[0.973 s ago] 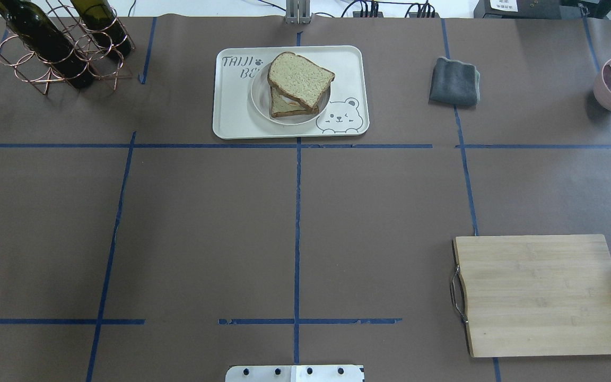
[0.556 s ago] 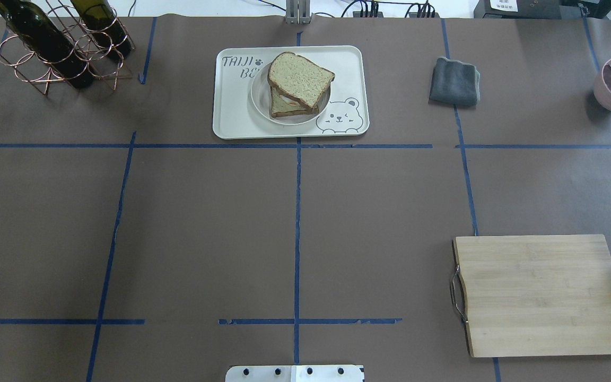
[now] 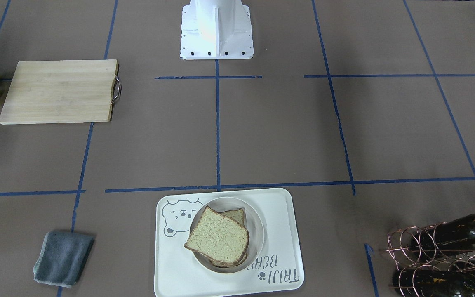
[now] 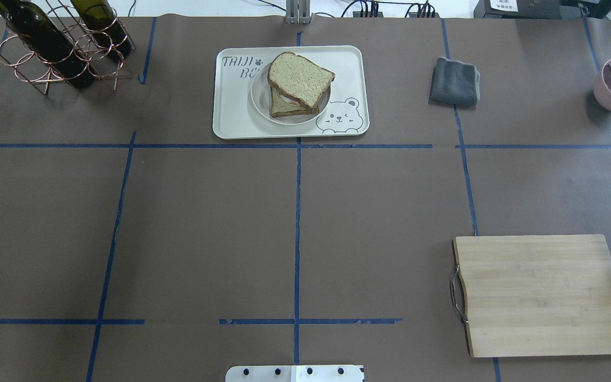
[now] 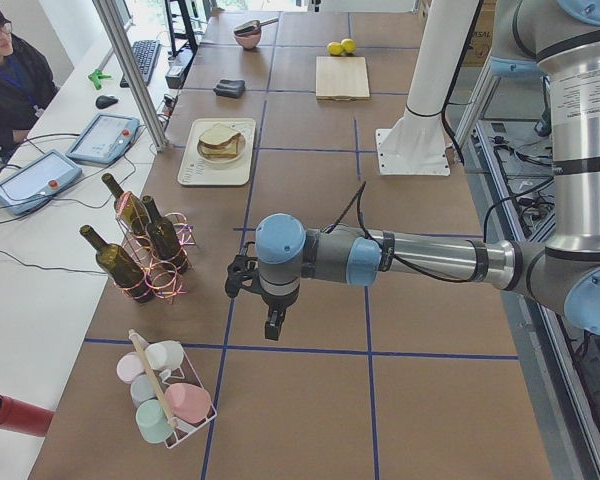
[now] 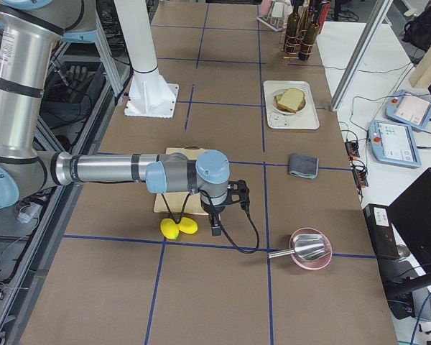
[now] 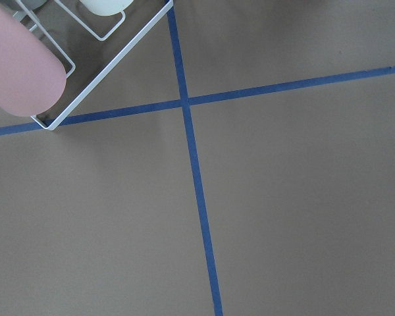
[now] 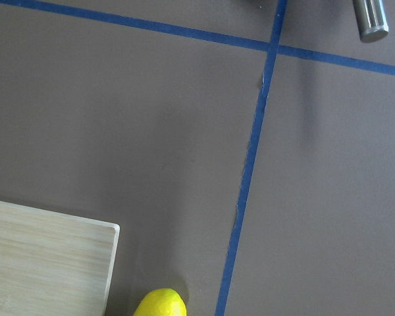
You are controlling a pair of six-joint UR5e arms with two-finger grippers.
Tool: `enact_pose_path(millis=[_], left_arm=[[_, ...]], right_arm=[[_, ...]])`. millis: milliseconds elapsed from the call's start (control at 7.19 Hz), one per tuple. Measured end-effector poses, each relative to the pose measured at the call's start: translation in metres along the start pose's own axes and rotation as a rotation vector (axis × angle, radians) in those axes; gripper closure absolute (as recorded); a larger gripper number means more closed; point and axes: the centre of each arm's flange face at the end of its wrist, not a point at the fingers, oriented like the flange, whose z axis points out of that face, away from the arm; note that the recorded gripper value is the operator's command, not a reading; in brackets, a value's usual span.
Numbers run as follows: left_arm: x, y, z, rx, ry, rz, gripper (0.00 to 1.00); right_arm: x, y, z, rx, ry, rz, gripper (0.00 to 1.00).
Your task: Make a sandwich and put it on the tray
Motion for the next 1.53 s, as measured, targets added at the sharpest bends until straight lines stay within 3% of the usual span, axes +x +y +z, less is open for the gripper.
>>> enact_pose_path(millis=[973,1529], left_arm=[[-0.005,0.003,0.003,-0.014,0.000,-0.012,0.00],[-0.003,0.002,0.002,-0.012,0.001,-0.009,0.00]], right_arm=[[-0.008,-0.021,-0.009,0.027,0.001,-0.026,0.00],[0.000,-0.026,-0.002,0.016,0.000,-0.017,0.00]])
